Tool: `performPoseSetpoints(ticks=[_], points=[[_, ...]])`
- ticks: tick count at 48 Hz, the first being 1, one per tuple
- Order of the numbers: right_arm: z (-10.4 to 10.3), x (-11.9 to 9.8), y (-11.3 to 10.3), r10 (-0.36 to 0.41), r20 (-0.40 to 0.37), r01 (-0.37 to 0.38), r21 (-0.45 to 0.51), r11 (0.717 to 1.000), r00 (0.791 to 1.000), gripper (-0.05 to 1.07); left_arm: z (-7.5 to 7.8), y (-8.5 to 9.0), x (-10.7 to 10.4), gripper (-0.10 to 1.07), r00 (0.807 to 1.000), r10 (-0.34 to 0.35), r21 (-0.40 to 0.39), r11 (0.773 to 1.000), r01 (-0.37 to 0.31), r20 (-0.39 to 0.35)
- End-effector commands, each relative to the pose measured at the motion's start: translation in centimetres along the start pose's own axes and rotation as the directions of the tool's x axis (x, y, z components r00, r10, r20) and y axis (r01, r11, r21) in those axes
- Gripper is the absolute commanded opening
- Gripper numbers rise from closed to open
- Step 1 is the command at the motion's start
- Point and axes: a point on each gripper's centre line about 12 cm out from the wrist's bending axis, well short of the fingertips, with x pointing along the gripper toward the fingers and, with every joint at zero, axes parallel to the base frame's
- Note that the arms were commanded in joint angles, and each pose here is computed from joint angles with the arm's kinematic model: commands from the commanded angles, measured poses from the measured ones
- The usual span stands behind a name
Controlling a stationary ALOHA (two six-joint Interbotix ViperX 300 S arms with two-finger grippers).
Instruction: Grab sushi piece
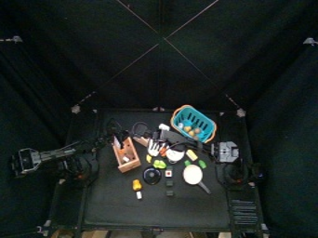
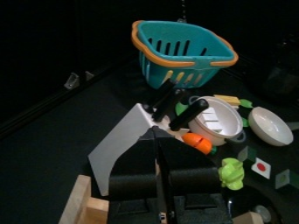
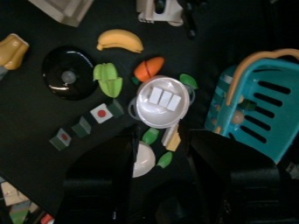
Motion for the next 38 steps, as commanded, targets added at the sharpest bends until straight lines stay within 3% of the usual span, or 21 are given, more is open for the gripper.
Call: performPoseSetpoints(ticks=[1,3,5,8,10,16,20,23,31,38], points=[[-2.2,-1.9,-1.0,0.026,0.101,-0.03,0.037,0.999,0.995,0.78,0.2,-1.2,0.1,0.26,0.999,-0.051,0.061,0.997,0.05,0.006],[-3.3,-1.4,-0.6,0.042,0.136,-0.049,0.046,0.998,0.99,0.78,-0.1,-3.1,-0.1,0.26,0.991,-0.134,0.154,0.979,0.133,-0.007],[-4.8,-1.0,-0.1,0.071,0.179,-0.083,0.06,0.995,0.981,0.78,-0.3,-5.3,-0.5,0.26,0.974,-0.228,0.251,0.941,0.225,-0.021],[-7.2,0.0,0.3,0.107,0.25,-0.133,0.09,0.987,0.962,0.78,-0.6,-7.3,-0.9,0.26,0.95,-0.309,0.312,0.9,0.305,-0.038],[-8.6,0.5,0.6,0.137,0.314,-0.18,0.11,0.978,0.94,0.78,-0.6,-8.2,-1.2,0.27,0.94,-0.338,0.31,0.89,0.333,-0.04],[-12.7,3.4,1.3,0.242,0.545,-0.314,0.042,0.948,0.803,0.78,-0.5,-9.6,-1.0,0.37,0.927,-0.372,0.282,0.886,0.368,-0.043],[-14.7,5.2,1.6,0.317,0.635,-0.362,-0.063,0.93,0.705,0.78,-1.1,-10.1,-0.1,0.49,0.925,-0.373,0.28,0.882,0.379,-0.077],[-16.7,6.2,1.5,0.367,0.671,-0.374,-0.141,0.917,0.645,0.78,-1.9,-11.1,0.9,0.61,0.915,-0.386,0.282,0.87,0.404,-0.118],[-21.3,9.1,1.1,0.466,0.674,-0.417,-0.249,0.874,0.573,0.78,-3.7,-14.0,4.6,0.83,0.892,-0.399,0.271,0.853,0.446,-0.213],[-21.0,7.4,-0.5,0.475,0.752,-0.487,-0.236,0.841,0.457,0.78,-3.7,-15.6,7.4,0.83,0.888,-0.399,0.266,0.852,0.451,-0.228]])
